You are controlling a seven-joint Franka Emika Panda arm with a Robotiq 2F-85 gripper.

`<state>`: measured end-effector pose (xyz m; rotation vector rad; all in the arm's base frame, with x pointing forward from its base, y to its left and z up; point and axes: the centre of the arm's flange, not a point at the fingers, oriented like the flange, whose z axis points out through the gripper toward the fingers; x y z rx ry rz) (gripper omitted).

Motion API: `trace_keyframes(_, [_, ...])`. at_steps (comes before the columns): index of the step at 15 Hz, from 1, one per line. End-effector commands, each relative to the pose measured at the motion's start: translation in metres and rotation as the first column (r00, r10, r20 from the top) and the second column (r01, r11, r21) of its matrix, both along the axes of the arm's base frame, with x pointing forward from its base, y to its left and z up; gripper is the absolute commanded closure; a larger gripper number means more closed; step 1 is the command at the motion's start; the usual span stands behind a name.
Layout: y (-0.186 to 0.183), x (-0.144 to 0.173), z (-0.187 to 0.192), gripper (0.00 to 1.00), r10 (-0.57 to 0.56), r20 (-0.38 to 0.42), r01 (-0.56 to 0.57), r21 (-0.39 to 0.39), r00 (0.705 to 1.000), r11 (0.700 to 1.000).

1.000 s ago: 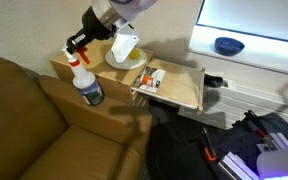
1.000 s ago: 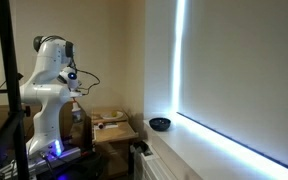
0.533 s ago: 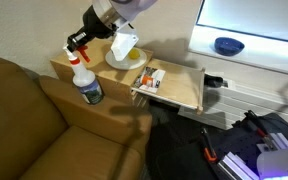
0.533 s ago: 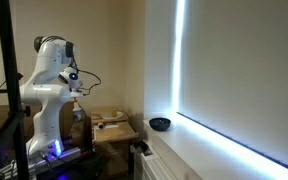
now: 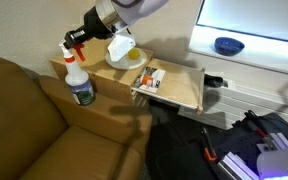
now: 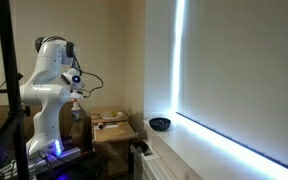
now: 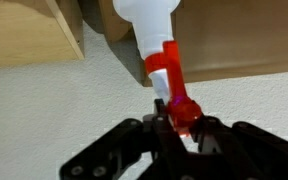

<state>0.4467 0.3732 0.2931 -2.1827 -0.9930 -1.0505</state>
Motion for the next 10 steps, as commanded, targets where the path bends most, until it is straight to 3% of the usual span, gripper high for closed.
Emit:
trace_keyframes(1, [0.0003, -0.0024, -0.0014, 0.94, 0.001, 0.027, -0.002, 0.017, 1.0, 1.0])
trace_keyframes(10, [0.0031, -0.0107, -0.0028, 0.94, 0.035, 0.096, -0.03, -0.058, 0.995, 0.998])
